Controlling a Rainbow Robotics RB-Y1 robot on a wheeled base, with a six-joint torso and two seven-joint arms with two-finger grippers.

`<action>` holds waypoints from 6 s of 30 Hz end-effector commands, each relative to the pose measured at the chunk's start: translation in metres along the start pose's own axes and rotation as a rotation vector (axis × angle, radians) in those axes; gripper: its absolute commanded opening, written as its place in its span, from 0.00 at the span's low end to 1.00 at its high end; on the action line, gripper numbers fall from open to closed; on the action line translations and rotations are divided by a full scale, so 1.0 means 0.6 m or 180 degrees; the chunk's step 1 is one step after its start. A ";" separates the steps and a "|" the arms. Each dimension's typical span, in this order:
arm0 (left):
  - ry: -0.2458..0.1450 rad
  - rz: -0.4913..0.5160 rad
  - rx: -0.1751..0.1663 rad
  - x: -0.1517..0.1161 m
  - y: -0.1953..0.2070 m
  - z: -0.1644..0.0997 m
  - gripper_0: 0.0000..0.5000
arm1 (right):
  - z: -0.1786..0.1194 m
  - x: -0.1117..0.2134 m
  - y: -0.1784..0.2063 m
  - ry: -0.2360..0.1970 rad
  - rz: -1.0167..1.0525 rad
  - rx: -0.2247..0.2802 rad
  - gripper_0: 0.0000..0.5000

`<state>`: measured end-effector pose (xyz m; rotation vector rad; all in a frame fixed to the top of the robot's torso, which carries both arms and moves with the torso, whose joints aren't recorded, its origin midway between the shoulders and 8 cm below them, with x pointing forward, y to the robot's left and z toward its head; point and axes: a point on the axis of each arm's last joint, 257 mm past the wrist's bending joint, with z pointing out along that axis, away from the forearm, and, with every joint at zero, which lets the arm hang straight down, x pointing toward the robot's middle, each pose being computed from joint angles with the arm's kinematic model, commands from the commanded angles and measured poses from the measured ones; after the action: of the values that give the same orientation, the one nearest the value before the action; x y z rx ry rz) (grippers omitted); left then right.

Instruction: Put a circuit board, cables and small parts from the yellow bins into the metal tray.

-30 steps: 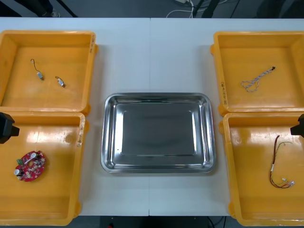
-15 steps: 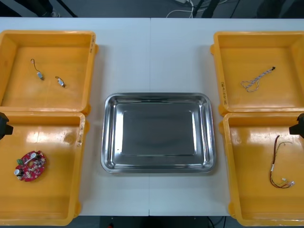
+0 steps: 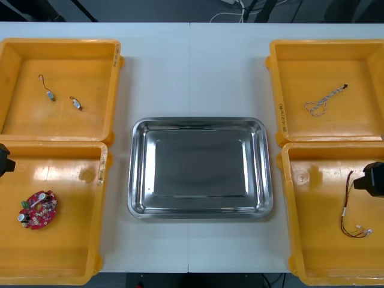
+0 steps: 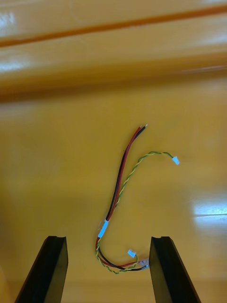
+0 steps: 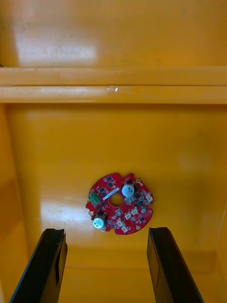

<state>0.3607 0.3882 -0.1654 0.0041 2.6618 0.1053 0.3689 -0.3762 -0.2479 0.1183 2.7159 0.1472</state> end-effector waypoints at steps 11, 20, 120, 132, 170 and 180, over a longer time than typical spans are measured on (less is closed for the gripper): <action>0.0061 -0.0600 -0.0166 0.026 0.045 -0.011 1.00 | 0.048 0.054 -0.001 0.0029 0.0130 0.0032 1.00; 0.0131 -0.0927 -0.0119 0.038 0.062 0.008 1.00 | 0.070 0.072 0.014 0.0077 0.0476 0.0034 1.00; 0.0223 -0.1803 0.0163 0.151 0.019 0.232 1.00 | -0.078 -0.044 0.034 -0.0256 0.0613 0.0354 0.00; 0.0251 -0.1811 0.0143 0.163 0.022 0.234 1.00 | -0.133 -0.077 0.055 -0.0332 0.0285 0.0150 0.00; 0.0153 -0.1796 0.0122 0.137 0.040 0.221 0.00 | -0.156 -0.091 0.164 -0.0115 -0.1110 0.0143 0.00; 0.0210 -0.1767 0.0056 0.110 0.053 0.179 0.00 | -0.142 -0.077 0.201 -0.0051 -0.1504 0.0223 0.00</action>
<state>0.3350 0.4285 -0.3156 -0.7091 2.6891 -0.0921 0.3775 -0.2699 -0.1537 -0.3411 2.7148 0.0291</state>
